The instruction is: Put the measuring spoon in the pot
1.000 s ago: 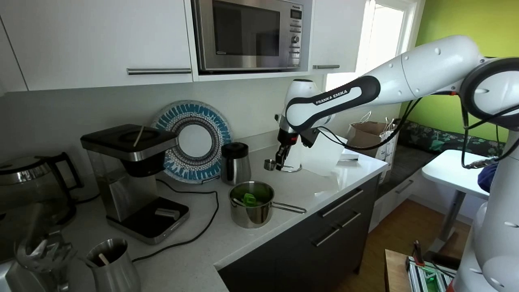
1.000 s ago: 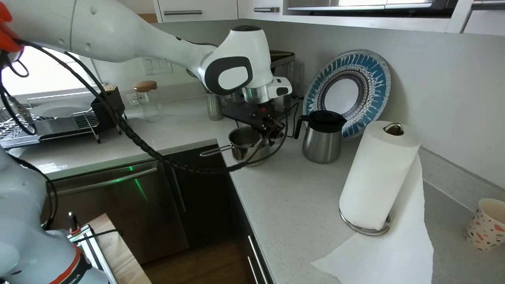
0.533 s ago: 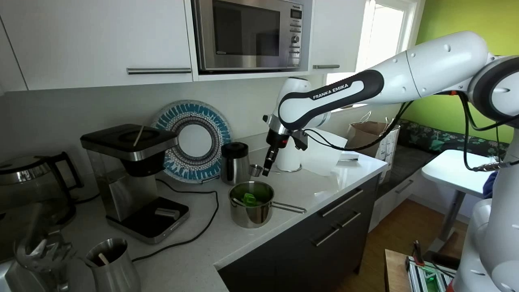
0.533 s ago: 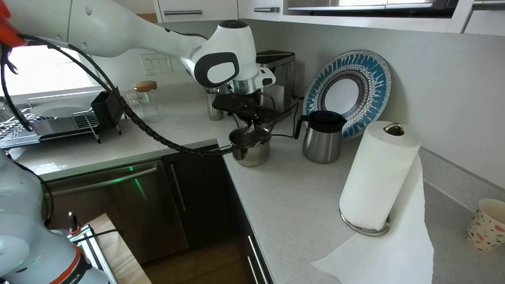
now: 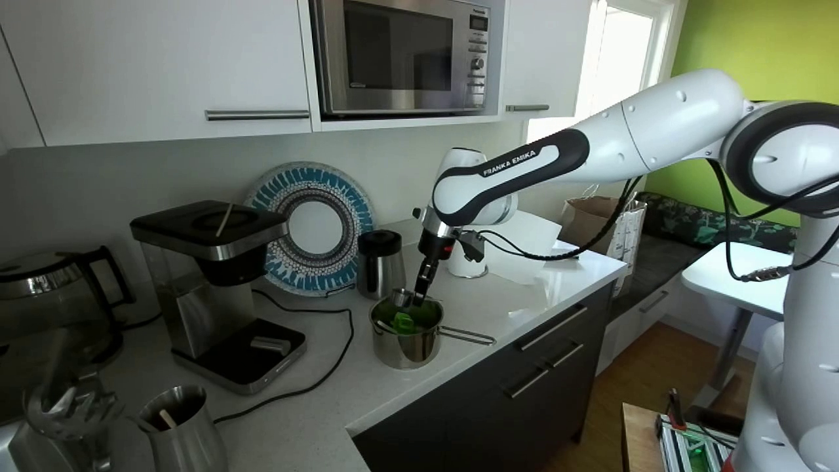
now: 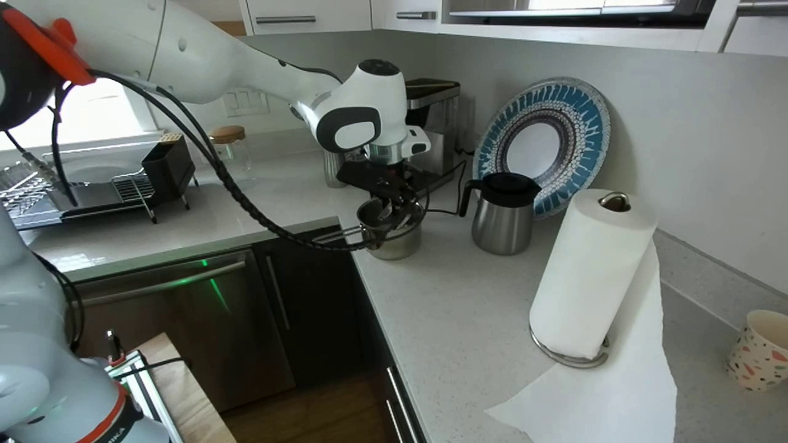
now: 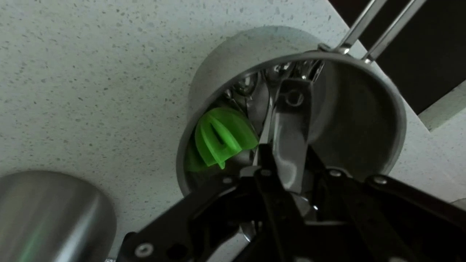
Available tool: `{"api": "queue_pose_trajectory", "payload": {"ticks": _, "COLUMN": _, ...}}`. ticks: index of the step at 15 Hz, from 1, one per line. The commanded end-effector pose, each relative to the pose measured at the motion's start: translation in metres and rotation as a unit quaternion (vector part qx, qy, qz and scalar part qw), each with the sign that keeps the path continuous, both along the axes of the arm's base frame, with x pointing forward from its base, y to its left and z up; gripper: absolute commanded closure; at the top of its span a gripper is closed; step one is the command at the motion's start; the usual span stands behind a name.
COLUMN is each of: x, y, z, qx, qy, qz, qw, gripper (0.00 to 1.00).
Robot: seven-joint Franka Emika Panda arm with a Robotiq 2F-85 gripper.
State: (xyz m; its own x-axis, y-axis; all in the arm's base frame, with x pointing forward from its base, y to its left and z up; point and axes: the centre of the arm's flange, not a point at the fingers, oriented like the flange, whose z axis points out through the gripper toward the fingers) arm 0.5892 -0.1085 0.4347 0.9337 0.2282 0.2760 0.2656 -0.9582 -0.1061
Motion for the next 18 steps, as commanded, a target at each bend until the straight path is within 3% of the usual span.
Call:
{"api": "queue_pose_trajectory", "payload": {"ticks": 1, "x": 0.016, "y": 0.003, "z": -0.019, "qx": 0.015, "qy": 0.008, "qz": 0.005, "qw": 0.9998, "gripper": 0.95}}
{"api": "queue_pose_trajectory", "payload": {"ticks": 10, "x": 0.021, "y": 0.025, "z": -0.050, "qx": 0.000, "qy": 0.040, "qz": 0.016, "qw": 0.9991, "gripper": 0.95}}
{"api": "queue_pose_trajectory", "payload": {"ticks": 11, "x": 0.021, "y": 0.026, "z": -0.052, "qx": -0.006, "qy": 0.047, "qz": 0.013, "qw": 0.9988, "gripper": 0.79}}
{"api": "queue_pose_trajectory", "payload": {"ticks": 12, "x": 0.021, "y": 0.026, "z": -0.055, "qx": -0.016, "qy": 0.054, "qz": 0.008, "qw": 0.9984, "gripper": 0.53}}
{"api": "queue_pose_trajectory", "payload": {"ticks": 14, "x": 0.018, "y": 0.025, "z": -0.051, "qx": -0.029, "qy": 0.056, "qz": -0.001, "qw": 0.9980, "gripper": 0.45}}
{"api": "queue_pose_trajectory", "payload": {"ticks": 18, "x": -0.008, "y": 0.027, "z": -0.003, "qx": -0.035, "qy": -0.006, "qz": 0.001, "qw": 0.9994, "gripper": 0.15}}
